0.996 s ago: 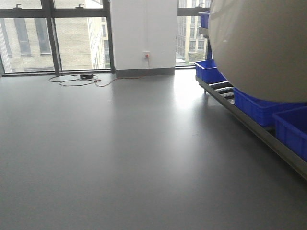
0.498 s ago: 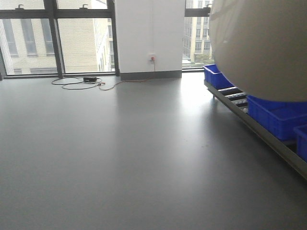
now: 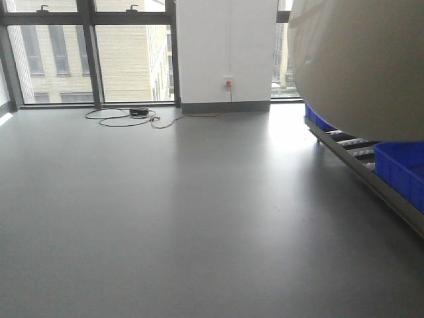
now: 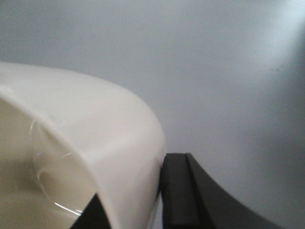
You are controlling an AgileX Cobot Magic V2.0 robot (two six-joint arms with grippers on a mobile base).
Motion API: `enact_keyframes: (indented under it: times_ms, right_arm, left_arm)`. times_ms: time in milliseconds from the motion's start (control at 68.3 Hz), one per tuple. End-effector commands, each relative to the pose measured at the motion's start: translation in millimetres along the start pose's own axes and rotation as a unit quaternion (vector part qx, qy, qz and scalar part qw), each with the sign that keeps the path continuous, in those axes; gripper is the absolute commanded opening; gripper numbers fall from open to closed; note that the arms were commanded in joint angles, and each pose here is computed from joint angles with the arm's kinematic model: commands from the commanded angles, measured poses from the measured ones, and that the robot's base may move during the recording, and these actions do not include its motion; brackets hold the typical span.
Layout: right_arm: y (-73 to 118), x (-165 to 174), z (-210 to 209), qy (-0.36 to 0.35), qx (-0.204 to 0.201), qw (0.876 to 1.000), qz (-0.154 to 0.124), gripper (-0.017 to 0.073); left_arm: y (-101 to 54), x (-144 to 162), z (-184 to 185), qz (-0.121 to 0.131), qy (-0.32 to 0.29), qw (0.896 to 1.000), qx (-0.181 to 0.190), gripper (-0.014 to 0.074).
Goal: Move white bin to right shelf second layer
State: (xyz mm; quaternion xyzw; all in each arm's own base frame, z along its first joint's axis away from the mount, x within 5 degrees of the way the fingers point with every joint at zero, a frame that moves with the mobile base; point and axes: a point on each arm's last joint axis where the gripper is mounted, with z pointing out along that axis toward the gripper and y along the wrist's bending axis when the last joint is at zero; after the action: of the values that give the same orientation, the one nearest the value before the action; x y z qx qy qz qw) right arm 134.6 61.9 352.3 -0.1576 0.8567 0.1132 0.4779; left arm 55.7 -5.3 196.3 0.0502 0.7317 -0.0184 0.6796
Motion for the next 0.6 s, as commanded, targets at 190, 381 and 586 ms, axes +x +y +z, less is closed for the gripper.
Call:
enact_keyframes:
  times_ms: [190,381,586]
  right_arm:
    - [0.3,-16.0,-7.9,-0.062,-0.003,0.998,-0.001,0.0056]
    - [0.3,-16.0,-7.9,-0.062,-0.003,0.998,-0.001,0.0056]
    - [0.3,-16.0,-7.9,-0.062,-0.003,0.998,-0.001,0.0056]
  left_arm:
    - [-0.5,3.8,1.0,-0.001,-0.031,1.0,0.002,0.0085]
    - [-0.5,3.8,1.0,-0.001,-0.031,1.0,0.002,0.0085]
    - [-0.5,3.8,1.0,-0.001,-0.031,1.0,0.002,0.0085]
